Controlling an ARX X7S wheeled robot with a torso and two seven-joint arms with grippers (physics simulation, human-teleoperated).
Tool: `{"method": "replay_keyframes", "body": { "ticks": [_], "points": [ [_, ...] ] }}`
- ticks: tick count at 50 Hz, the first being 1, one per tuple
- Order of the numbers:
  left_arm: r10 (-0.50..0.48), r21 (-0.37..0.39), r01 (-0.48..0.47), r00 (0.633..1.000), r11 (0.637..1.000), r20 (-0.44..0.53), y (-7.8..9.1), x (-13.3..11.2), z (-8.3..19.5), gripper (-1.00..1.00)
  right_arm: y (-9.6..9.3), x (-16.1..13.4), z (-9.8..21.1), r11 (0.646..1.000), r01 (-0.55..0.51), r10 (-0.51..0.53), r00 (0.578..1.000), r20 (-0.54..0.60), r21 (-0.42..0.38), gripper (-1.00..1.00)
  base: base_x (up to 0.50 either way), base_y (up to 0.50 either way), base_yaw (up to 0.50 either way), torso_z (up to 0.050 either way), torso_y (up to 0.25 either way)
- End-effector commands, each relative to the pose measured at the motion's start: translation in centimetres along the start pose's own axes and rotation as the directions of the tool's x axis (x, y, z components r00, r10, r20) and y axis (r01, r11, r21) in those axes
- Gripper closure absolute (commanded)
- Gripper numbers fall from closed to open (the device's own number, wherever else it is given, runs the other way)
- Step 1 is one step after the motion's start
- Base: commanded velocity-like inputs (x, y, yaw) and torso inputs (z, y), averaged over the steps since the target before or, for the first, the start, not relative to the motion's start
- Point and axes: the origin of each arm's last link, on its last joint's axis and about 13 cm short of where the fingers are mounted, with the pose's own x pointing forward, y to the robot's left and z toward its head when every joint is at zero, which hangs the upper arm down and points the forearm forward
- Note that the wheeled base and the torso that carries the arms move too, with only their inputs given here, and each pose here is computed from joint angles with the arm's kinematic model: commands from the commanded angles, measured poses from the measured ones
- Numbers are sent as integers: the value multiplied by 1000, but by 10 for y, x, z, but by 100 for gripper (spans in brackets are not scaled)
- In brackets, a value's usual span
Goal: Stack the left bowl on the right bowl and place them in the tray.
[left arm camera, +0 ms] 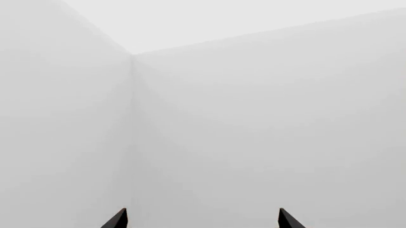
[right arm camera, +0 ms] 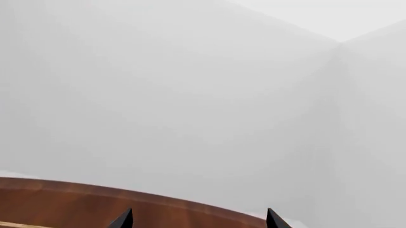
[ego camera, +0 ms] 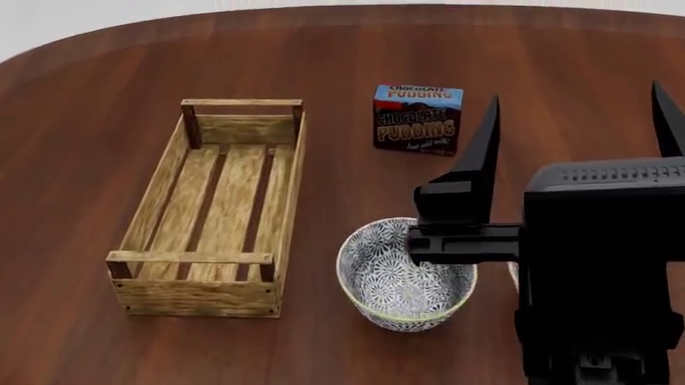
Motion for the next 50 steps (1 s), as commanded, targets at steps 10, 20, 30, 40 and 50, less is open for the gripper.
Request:
{"method": "replay_keyframes", "body": {
  "ticks": [10,20,30,40,50],
  "points": [
    [2,1,-2,1000,1000,7,1,0,2,-100,-4,-2,1,1000,-1,1,1000,-1,-7,-100,476,0,0,0,2],
    [8,2,-8,1000,1000,8,1,0,2,-100,0,0,0,1000,-1,1,1000,-10,-14,-100,475,25,0,0,1],
    [9,3,-9,1000,1000,17,3,0,7,-100,2,1,-1,1000,-8,8,1000,-16,-12,-100,476,254,0,0,1],
    [27,21,-27,1000,999,5,5,-2,7,-100,-6,-5,0,1000,-8,8,1000,-16,-7,-100,467,246,0,0,1],
    [32,61,-32,999,998,-7,4,-1,7,-100,-7,-5,3,1000,1,-1,1000,-4,-7,-100,-5,-1,0,0,1]
  ]
}}
